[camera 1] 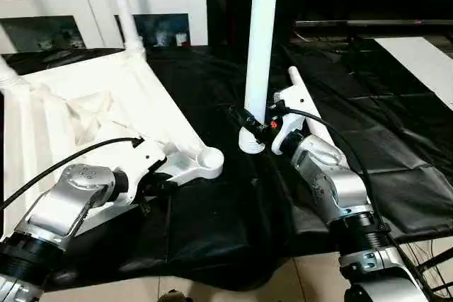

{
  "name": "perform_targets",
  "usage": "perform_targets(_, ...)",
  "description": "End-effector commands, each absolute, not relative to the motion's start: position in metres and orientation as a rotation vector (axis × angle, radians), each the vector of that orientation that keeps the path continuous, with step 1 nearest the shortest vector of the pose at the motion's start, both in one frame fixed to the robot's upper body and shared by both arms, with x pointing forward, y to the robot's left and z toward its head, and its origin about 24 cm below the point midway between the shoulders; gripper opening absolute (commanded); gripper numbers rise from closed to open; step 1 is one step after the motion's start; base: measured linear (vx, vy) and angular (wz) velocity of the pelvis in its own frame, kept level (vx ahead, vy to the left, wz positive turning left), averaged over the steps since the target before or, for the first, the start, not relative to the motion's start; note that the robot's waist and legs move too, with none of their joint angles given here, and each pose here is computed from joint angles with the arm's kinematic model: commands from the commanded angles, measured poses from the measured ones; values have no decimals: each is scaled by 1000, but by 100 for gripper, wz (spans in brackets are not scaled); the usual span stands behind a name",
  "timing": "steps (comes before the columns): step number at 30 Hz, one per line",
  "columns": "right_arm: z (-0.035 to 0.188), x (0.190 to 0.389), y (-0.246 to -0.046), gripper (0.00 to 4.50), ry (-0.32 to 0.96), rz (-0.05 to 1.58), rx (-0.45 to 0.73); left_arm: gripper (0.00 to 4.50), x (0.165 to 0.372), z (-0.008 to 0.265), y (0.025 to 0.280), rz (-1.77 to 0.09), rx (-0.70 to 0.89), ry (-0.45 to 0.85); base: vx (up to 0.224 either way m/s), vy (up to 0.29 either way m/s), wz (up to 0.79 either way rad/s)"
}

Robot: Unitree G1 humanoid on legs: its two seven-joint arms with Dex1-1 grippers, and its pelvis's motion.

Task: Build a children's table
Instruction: Insert table leg to table base

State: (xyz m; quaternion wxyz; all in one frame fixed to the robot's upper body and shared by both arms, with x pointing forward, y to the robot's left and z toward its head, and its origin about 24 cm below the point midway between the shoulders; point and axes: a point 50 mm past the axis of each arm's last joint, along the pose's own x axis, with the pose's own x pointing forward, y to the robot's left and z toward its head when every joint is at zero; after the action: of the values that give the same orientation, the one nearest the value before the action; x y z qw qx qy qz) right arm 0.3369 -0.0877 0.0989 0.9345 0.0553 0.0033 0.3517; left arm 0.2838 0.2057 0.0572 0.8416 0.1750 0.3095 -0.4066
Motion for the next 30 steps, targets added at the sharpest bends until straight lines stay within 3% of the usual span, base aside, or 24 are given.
perform_targets(1,99,336,-90,186,-7,718,109,54,286,59,211,-837,383,651,0,0,0)
perform_targets(6,99,337,-89,186,-2,729,119,13,286,62,205,-898,337,548,0,0,0)
perform_targets(11,98,335,-85,186,40,796,182,1,282,59,193,-973,307,476,0,0,0)
perform_targets(13,98,329,-82,186,101,922,252,0,274,56,166,-1090,294,437,0,0,0)
perform_targets(22,91,328,-82,186,156,978,208,0,264,38,132,-1260,403,445,0,0,0)
perform_targets(30,92,325,-83,186,171,998,178,0,268,34,135,-1276,519,479,0,0,0)
